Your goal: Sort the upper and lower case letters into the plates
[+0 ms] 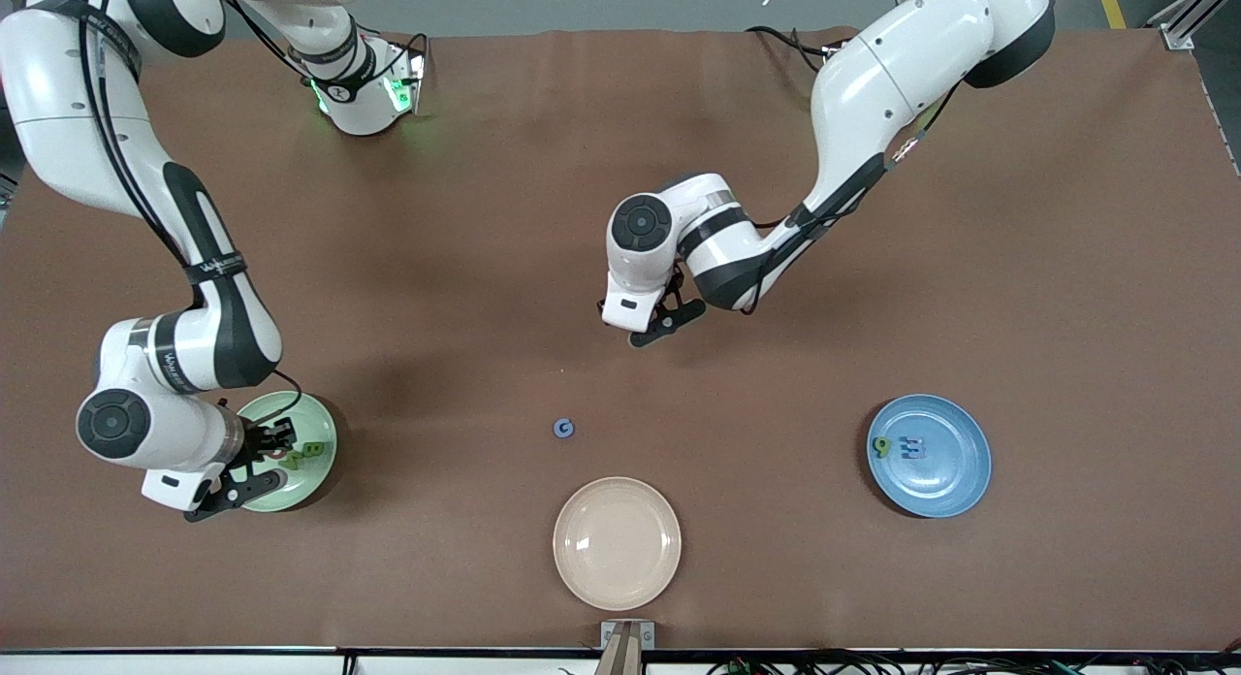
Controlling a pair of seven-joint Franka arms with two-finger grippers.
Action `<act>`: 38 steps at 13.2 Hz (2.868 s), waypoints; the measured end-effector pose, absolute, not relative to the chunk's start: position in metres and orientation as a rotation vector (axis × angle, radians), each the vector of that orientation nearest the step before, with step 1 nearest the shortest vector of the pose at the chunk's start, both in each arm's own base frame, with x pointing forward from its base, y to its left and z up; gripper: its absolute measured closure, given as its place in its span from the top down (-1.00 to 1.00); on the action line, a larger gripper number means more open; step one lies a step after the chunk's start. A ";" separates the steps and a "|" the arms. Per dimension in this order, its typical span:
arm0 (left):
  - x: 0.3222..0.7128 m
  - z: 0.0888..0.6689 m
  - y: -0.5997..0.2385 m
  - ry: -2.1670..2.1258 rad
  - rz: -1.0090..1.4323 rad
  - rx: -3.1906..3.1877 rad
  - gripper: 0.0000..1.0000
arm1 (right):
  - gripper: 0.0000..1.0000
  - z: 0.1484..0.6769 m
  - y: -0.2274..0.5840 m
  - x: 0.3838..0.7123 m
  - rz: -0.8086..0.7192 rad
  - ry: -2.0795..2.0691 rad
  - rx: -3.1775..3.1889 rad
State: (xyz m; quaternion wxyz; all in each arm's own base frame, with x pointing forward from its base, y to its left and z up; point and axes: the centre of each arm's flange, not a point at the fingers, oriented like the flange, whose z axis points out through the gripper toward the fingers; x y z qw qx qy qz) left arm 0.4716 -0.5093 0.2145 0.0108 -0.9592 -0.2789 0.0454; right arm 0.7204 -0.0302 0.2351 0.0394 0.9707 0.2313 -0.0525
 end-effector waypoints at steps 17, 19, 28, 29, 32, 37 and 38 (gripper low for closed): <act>0.451 0.178 -0.516 -1.382 0.141 -2.809 0.43 | 1.00 0.249 0.157 0.720 0.097 0.429 3.162; 0.450 0.177 -0.516 -1.379 0.142 -2.810 0.37 | 1.00 0.257 0.203 0.716 0.205 0.395 3.190; 0.445 0.176 -0.523 -1.368 0.144 -2.832 -0.49 | 1.00 0.230 0.346 0.672 0.452 0.430 3.245; 0.448 0.176 -0.521 -1.358 0.115 -2.840 -0.47 | 1.00 0.214 0.357 0.665 0.445 0.419 3.233; 0.494 0.185 -0.482 -1.262 -0.043 -2.830 -0.47 | 1.00 0.185 0.391 0.641 0.428 0.425 3.174; 0.626 0.250 -0.343 -1.060 -0.126 -2.879 -0.47 | 0.81 0.175 0.400 0.634 0.441 0.432 3.173; 0.643 0.256 -0.315 -1.019 -0.132 -2.895 -0.47 | 0.81 0.173 0.401 0.634 0.451 0.434 3.177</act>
